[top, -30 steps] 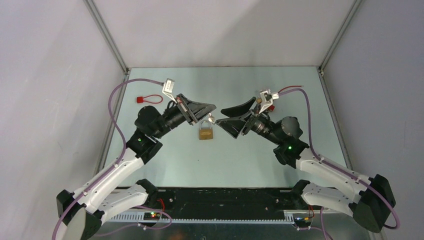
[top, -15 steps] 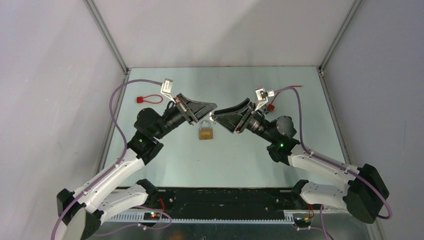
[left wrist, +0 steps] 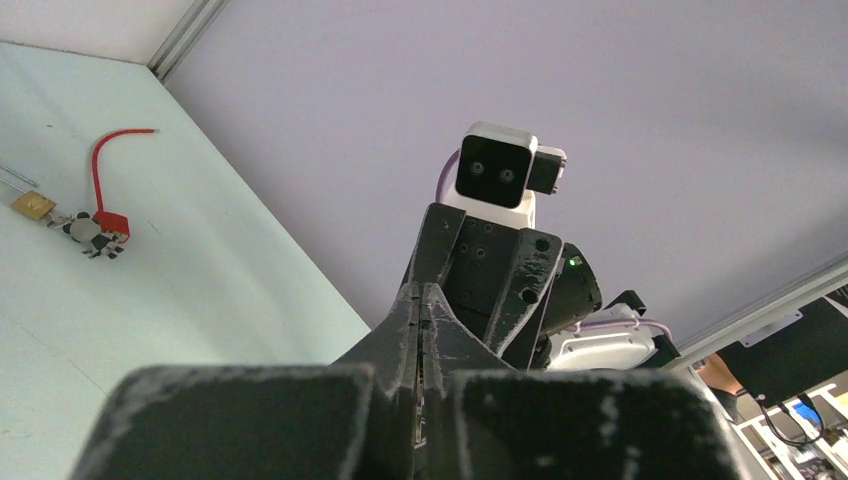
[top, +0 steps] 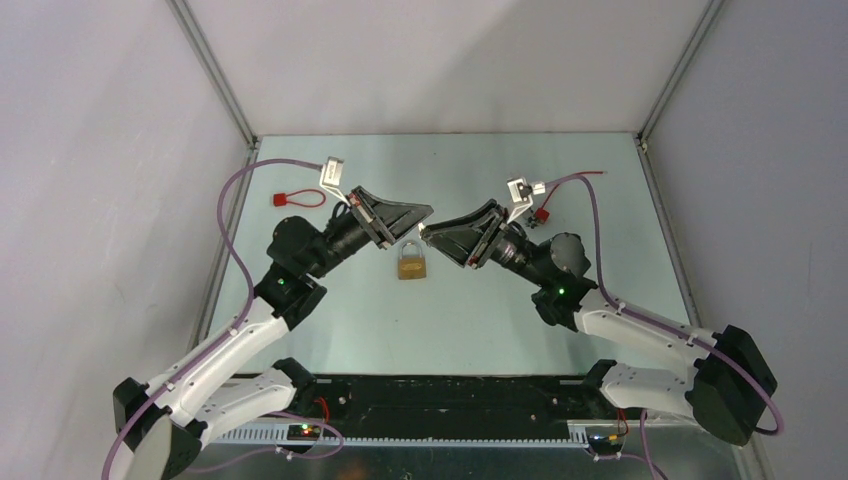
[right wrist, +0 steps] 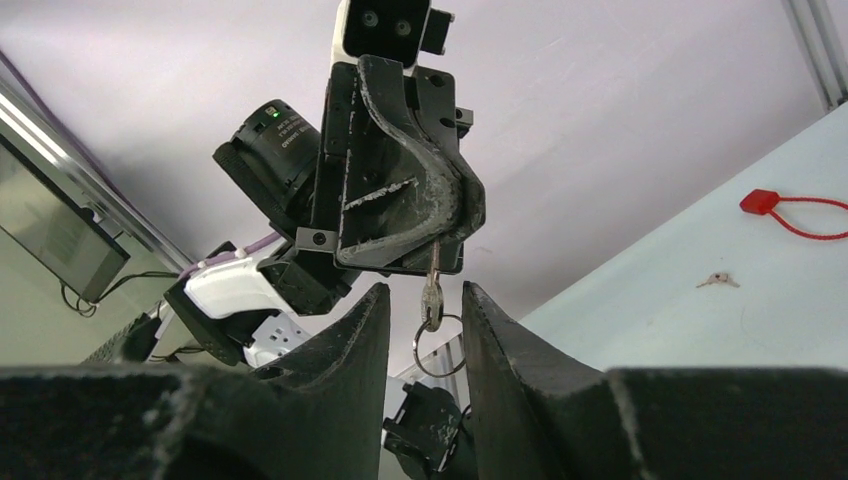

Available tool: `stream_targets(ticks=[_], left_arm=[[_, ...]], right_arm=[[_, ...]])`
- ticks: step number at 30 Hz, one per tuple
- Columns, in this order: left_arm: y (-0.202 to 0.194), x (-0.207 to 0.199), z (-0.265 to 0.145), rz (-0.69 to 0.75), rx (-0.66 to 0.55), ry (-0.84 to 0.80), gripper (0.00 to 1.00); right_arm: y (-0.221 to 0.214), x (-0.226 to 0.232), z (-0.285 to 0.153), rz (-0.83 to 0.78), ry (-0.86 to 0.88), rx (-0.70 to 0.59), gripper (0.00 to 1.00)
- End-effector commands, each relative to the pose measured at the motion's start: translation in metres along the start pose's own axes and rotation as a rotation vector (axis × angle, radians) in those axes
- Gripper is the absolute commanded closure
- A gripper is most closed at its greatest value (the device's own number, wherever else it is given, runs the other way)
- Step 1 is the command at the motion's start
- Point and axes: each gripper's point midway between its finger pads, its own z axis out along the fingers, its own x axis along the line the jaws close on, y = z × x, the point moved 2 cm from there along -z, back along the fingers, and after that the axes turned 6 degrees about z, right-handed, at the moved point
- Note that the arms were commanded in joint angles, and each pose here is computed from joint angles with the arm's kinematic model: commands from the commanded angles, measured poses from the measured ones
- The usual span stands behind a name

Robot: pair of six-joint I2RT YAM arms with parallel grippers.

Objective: Unlock with the key

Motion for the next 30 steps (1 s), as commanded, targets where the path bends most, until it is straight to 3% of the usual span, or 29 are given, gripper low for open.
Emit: stream_targets(ticks=[1, 7, 11, 15, 20, 26, 30], left_arm=[[0.011, -0.014, -0.003, 0.037, -0.056, -0.044, 1.0], [0.012, -0.014, -0.003, 0.038, -0.059, -0.047, 1.0], [0.012, -0.014, -0.005, 0.042, -0.067, -0.044, 1.0], [0.013, -0.012, -0.006, 0.05, -0.08, -0.036, 1.0], [0.014, -0.004, -0.01, 0.079, -0.104, 0.001, 0.99], [0.012, 0.031, -0.024, 0.137, -0.089, 0.182, 0.77], [0.012, 0.074, -0.05, 0.086, -0.115, 0.421, 0.42]], right_arm=[[0.004, 0.007, 0.004, 0.001, 0.029, -0.017, 0.65], [0.002, 0.006, 0.004, -0.001, 0.016, -0.013, 0.69], [0.003, 0.007, 0.003, -0.009, 0.012, -0.015, 0.81], [0.004, 0.008, 0.002, -0.015, 0.007, -0.017, 0.99], [0.005, 0.006, 0.0, -0.029, -0.019, -0.018, 1.0], [0.001, -0.009, -0.014, -0.045, -0.12, -0.012, 1.0], [-0.001, -0.015, -0.029, -0.045, -0.183, -0.009, 1.0]])
